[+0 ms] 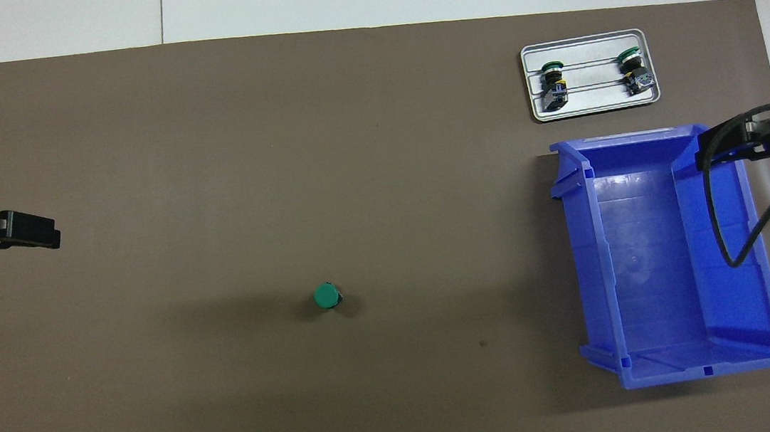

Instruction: Place and press button with both arms

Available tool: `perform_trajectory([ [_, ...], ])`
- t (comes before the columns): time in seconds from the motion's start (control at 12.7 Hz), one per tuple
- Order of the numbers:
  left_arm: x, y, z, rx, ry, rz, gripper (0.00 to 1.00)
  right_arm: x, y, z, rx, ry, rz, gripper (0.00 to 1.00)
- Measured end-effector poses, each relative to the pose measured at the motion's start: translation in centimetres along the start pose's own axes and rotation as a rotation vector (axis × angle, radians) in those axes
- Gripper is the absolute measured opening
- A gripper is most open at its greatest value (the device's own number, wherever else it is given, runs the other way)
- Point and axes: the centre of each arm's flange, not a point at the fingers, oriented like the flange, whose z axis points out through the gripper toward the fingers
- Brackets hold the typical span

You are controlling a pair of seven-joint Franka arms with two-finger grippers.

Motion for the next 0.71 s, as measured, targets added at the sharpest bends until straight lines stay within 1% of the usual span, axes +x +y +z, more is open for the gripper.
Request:
perform_trajectory([
  [0.55, 0.1, 0.9, 0.0, -0.001, -0.001, 0.015, 0.99, 0.0, 0.0, 0.0, 0.000, 0.000, 0.000, 1.00],
  [0.63, 0.1, 1.8, 0.1, -0.002, -0.002, 0.031, 0.95, 0.0, 0.0, 0.0, 0.000, 0.000, 0.000, 1.00],
  [0.71, 0.1, 3.3, 0.1, -0.002, -0.003, 0.049, 0.81, 0.0, 0.0, 0.0, 0.000, 0.000, 0.000, 1.00],
])
